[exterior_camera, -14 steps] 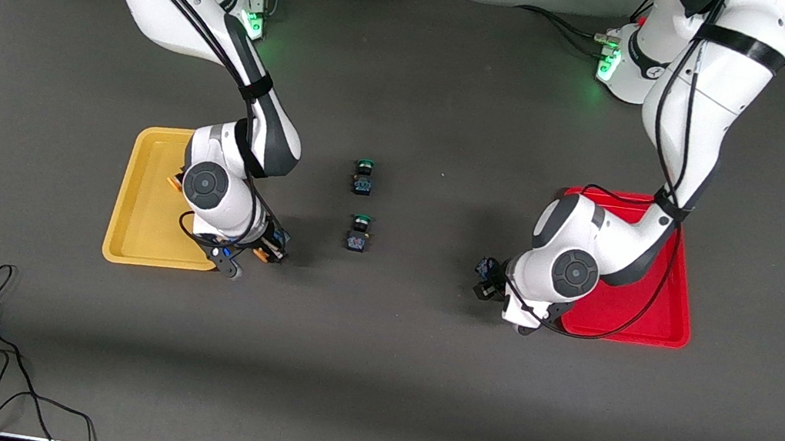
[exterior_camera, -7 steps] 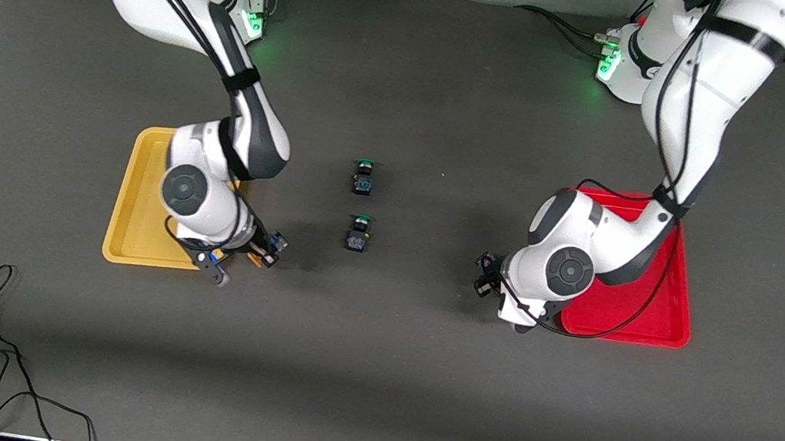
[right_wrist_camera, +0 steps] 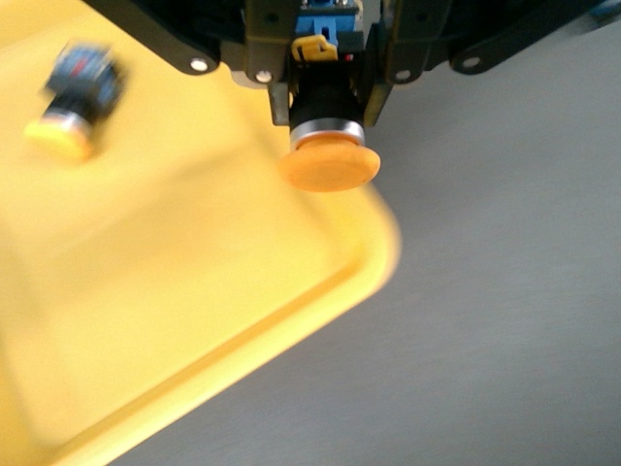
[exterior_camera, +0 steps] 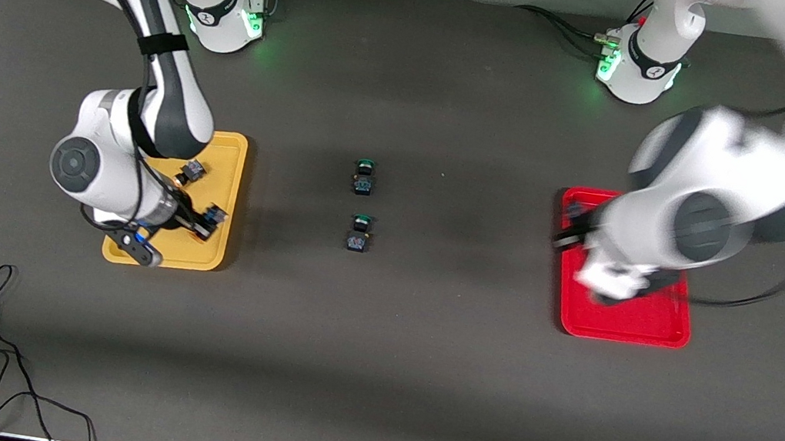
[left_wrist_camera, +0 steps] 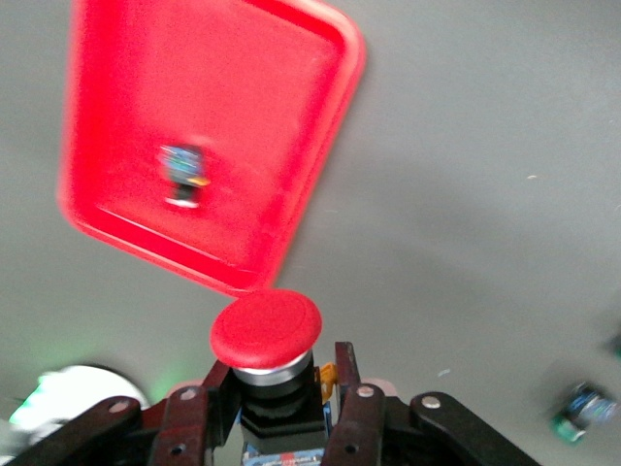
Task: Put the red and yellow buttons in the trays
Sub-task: 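Carry the yellow button to the yellow tray while the left gripper carries red, then release the yellow button and withdraw the right gripper while the left gripper lowers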
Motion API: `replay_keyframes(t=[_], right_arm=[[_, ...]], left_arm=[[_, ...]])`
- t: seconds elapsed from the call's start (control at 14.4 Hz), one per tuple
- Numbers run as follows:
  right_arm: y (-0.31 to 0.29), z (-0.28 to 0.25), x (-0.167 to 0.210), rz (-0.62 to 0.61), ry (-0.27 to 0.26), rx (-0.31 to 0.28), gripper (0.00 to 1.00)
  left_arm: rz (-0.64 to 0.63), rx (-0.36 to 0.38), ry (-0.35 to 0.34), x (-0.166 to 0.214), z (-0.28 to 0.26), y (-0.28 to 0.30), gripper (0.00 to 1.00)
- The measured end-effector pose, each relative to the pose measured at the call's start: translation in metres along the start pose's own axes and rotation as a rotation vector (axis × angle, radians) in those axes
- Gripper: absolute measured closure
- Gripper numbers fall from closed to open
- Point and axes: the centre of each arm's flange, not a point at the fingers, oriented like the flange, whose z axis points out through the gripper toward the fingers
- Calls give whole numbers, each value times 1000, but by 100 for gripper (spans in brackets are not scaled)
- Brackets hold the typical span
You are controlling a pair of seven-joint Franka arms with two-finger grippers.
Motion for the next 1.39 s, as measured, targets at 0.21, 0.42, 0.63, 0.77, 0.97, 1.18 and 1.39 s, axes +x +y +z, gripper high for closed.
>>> replay_keyframes(t=[0.21,0.42,0.63,0.77,0.97,1.18,1.39], right_arm=[[51,30,5,-61,17,-20,68],[57,32,5,-81,16,-23,68],[56,30,5,-85,18,-21,44],[56,28,5,-85,20,-19,24],[53,15,2,-90,17,-7,0],[43,-45,-8,-122,-32,24,0],[49,-151,-31,-215,18,90,0]], left_arm=[[94,-11,20,7,-4,-82,57],[112,-26,49,19,77,-82,57],[105,-74,49,60,162,-68,57],[97,-103,53,86,204,-63,57],[88,-119,85,112,245,-66,57],[77,-109,90,125,256,-77,55],[93,-94,119,130,244,-80,27]])
